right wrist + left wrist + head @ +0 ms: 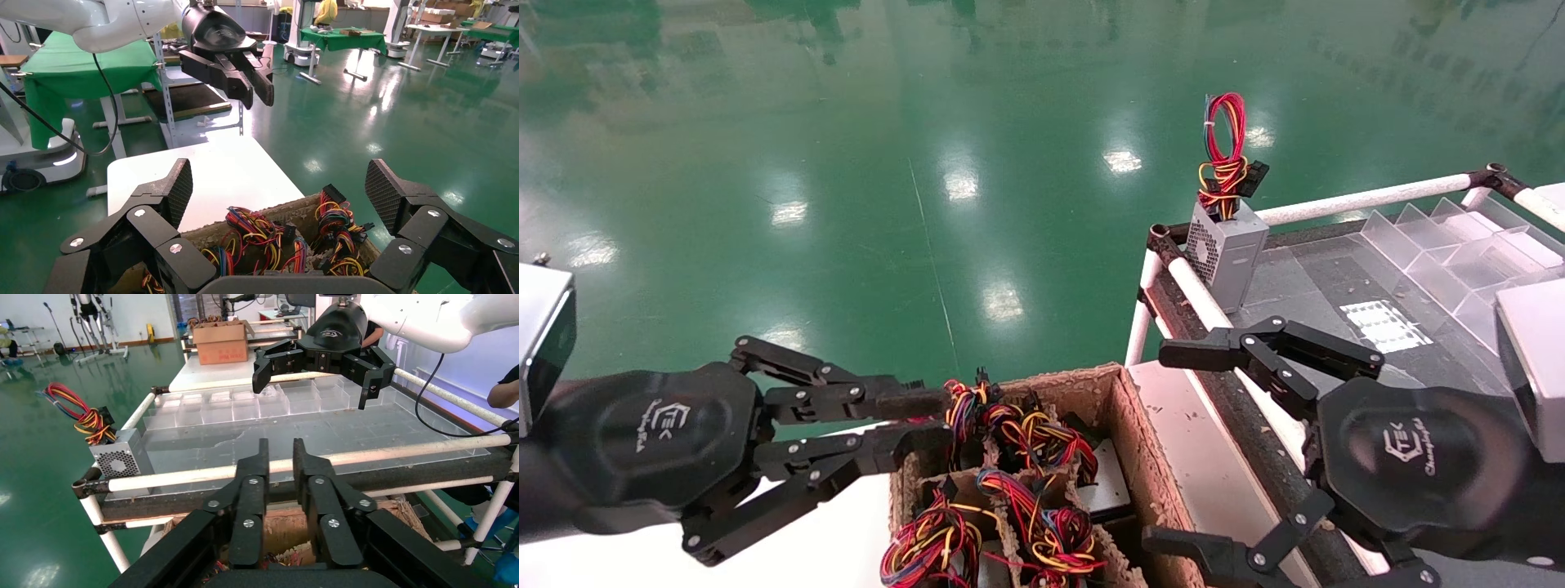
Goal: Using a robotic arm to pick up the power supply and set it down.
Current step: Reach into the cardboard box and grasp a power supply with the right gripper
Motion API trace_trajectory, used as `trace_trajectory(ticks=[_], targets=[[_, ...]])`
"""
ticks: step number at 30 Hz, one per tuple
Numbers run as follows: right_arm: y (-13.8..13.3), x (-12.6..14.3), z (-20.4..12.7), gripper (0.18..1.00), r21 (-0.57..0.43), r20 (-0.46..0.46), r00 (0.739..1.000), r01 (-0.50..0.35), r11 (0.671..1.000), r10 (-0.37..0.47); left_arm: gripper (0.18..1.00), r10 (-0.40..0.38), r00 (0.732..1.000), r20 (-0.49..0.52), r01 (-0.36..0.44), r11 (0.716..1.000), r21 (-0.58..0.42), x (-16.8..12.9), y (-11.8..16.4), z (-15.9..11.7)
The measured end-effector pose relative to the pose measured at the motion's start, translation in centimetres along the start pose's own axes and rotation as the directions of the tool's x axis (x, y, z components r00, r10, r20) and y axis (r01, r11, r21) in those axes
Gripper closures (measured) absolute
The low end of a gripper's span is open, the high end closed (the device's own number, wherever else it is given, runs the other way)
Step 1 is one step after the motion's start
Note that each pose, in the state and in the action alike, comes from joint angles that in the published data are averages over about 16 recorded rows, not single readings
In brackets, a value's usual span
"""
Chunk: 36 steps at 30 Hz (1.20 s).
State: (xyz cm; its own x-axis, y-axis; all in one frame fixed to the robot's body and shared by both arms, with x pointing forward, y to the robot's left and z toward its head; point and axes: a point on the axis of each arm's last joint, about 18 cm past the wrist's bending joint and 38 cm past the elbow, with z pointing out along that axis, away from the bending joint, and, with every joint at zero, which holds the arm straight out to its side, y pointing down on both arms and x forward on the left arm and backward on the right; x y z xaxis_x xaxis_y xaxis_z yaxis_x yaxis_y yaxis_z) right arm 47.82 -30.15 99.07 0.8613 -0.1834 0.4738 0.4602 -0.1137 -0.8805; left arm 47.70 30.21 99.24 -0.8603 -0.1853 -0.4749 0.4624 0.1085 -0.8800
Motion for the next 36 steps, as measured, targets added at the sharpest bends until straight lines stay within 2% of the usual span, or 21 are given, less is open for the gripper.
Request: trace_trajectory(ticks=[6, 12, 28, 36], targets=[[0.8, 0.6, 0.6, 0.178, -0.016, -0.013, 1.000, -0.014, 1.000, 0.014, 0.872, 0.000, 1.000, 0.000, 0.000, 1.000, 0.000, 0.0, 0.0, 0.0], [2.3, 1.7, 1.9, 0.178, -0.043, -0.035, 0.999, -0.042, 0.998, 0.040, 0.768, 0.000, 1.000, 0.000, 0.000, 1.000, 0.000, 0.0, 0.0, 0.0], [5.8, 3.8, 5.7, 0.178, -0.119, -0.067, 0.995, -0.080, 0.990, 0.072, 0.399, 0.000, 1.000, 0.001, 0.000, 1.000, 0.000, 0.0, 0.0, 0.0], [8.9, 5.3, 9.1, 0.178, -0.191, -0.083, 0.993, -0.096, 0.977, 0.081, 0.275, 0.000, 1.000, 0.001, 0.000, 1.000, 0.000, 0.0, 0.0, 0.0]])
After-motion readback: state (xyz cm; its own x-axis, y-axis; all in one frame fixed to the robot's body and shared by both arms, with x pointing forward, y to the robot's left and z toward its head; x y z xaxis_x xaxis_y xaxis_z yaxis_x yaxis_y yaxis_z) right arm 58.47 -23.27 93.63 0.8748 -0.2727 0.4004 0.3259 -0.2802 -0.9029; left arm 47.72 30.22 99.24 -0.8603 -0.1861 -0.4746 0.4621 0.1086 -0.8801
